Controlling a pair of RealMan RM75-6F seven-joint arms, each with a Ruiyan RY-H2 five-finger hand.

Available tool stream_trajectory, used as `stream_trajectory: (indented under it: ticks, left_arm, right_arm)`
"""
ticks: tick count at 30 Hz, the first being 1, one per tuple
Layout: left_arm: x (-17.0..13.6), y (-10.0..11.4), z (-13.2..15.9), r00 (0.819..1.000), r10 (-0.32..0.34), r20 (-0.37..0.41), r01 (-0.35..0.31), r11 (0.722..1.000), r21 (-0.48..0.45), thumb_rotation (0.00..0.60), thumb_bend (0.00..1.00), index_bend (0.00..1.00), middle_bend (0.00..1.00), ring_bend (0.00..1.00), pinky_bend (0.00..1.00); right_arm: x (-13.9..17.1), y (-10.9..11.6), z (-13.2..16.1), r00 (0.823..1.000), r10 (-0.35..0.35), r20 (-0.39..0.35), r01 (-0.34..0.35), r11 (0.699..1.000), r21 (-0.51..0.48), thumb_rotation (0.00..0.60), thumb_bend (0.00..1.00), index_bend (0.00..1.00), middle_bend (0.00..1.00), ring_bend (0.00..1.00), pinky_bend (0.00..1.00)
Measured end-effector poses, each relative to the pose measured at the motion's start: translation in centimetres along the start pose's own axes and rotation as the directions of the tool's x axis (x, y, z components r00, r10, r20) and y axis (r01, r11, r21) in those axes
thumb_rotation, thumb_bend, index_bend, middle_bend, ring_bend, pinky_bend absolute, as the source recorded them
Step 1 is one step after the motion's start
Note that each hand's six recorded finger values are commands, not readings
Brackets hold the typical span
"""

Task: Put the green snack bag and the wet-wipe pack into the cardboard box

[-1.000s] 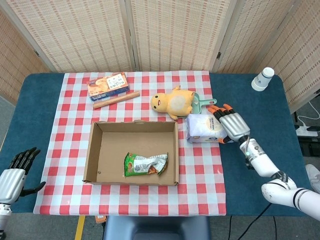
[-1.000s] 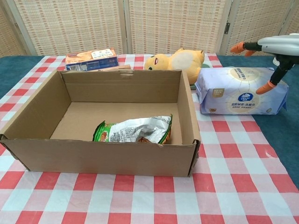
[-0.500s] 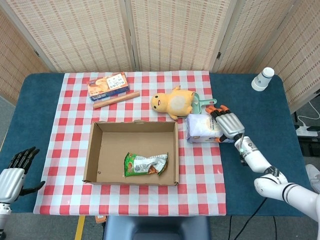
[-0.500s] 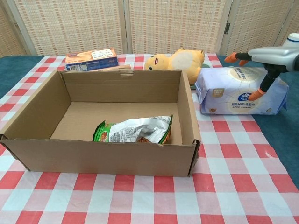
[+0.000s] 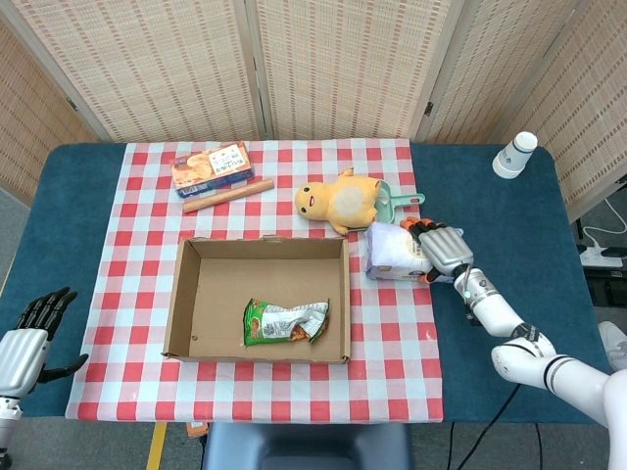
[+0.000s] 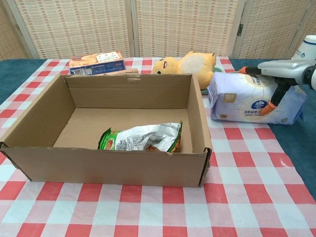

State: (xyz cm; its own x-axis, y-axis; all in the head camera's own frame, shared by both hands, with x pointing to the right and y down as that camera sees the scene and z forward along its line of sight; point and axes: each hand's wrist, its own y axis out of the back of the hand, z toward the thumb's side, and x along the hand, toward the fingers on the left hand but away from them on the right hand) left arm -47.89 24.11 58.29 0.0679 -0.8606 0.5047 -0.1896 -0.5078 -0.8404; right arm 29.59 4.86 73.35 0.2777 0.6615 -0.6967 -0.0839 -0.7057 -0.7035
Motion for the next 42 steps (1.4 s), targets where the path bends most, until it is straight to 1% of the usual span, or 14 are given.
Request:
stream_trajectory:
  ticks: [4,6,8,12,16,21,24,27,30,33,34,37,40,42]
  left_arm:
    - [0.0,0.0,0.0,1.0,0.001,-0.001,-0.001,1.0,-0.001,0.6,0.2,0.0,0.0,0.0,0.08]
    - [0.0,0.1,0.0,1.0,0.002,0.0,-0.002,1.0,-0.002,0.6,0.2,0.0,0.0,0.0,0.08]
    - [0.0,0.1,0.0,1.0,0.002,0.001,-0.002,1.0,-0.002,0.6,0.2,0.0,0.0,0.0,0.08]
    - [0.0,0.0,0.0,1.0,-0.001,0.0,0.001,1.0,-0.001,0.6,0.2,0.0,0.0,0.0,0.08]
    - [0.0,0.0,0.0,1.0,-0.002,0.001,0.002,1.0,-0.001,0.6,0.2,0.0,0.0,0.0,0.08]
    - [0.0,0.0,0.0,1.0,-0.001,0.002,0.001,1.0,-0.002,0.6,0.2,0.0,0.0,0.0,0.08]
    - [-0.1,-0.1,0.1,1.0,-0.004,0.005,0.004,1.0,0.0,0.6,0.2,0.0,0.0,0.0,0.08]
    - [-0.1,0.0,0.2,1.0,-0.003,0.007,0.003,1.0,0.0,0.6,0.2,0.0,0.0,0.0,0.08]
    - [-0.1,0.0,0.3,1.0,-0.001,0.01,0.001,1.0,-0.001,0.6,0.2,0.0,0.0,0.0,0.08]
    - [-0.2,0.0,0.3,1.0,-0.003,0.011,0.003,1.0,-0.001,0.6,0.2,0.0,0.0,0.0,0.08]
    - [-0.2,0.0,0.3,1.0,-0.004,0.012,0.004,1.0,0.0,0.6,0.2,0.0,0.0,0.0,0.08]
    - [-0.3,0.0,0.4,1.0,-0.003,0.014,0.003,1.0,0.001,0.6,0.2,0.0,0.0,0.0,0.08]
    - [-0.3,0.1,0.5,1.0,0.004,0.017,-0.004,1.0,0.002,0.6,0.2,0.0,0.0,0.0,0.08]
    - [-0.3,0.1,0.5,1.0,0.003,0.017,-0.003,1.0,0.003,0.6,0.2,0.0,0.0,0.0,0.08]
  right_arm:
    - [-0.1,0.3,-0.1,0.999,-0.049,0.005,0.049,0.999,0.003,0.6,0.09,0.63,0.45,0.48,0.7]
    - [-0.1,0.4,-0.2,0.997,-0.07,0.009,0.07,0.997,0.008,0.6,0.11,0.73,0.51,0.55,0.76]
    - [-0.1,0.5,-0.2,0.996,-0.088,0.013,0.088,0.996,0.017,0.6,0.12,0.79,0.56,0.6,0.79]
    - [0.3,1.2,-0.1,0.993,-0.119,0.004,0.119,0.993,0.026,0.6,0.13,0.84,0.59,0.63,0.82]
    - [1.2,2.7,0.1,0.989,-0.15,-0.017,0.151,0.988,0.037,0.6,0.13,0.86,0.6,0.64,0.83]
    - [2.6,5.2,0.5,0.98,-0.194,-0.041,0.196,0.978,0.074,0.6,0.13,0.87,0.61,0.66,0.84]
    - [3.7,7.6,1.2,0.967,-0.245,-0.063,0.25,0.965,0.082,0.6,0.13,0.87,0.61,0.66,0.84]
    - [5.2,10.5,2.8,0.95,-0.3,-0.091,0.307,0.949,0.071,0.6,0.13,0.87,0.61,0.66,0.84]
    - [6.7,13.9,5.1,0.92,-0.37,-0.125,0.378,0.925,0.039,0.6,0.12,0.87,0.61,0.66,0.84]
    - [8.2,17.2,7.6,0.873,-0.461,-0.163,0.464,0.886,-0.019,0.6,0.12,0.87,0.61,0.66,0.84]
    - [8.6,18.2,8.3,0.851,-0.495,-0.175,0.496,0.867,-0.042,0.6,0.12,0.87,0.61,0.66,0.84]
    - [8.9,19.2,10.0,0.809,-0.55,-0.208,0.541,0.835,-0.104,0.6,0.12,0.87,0.61,0.66,0.84]
    - [8.5,18.9,12.0,0.788,-0.565,-0.243,0.542,0.825,-0.161,0.6,0.12,0.87,0.61,0.66,0.84]
    - [8.1,18.5,13.3,0.78,-0.568,-0.261,0.535,0.823,-0.192,0.6,0.12,0.87,0.61,0.66,0.84]
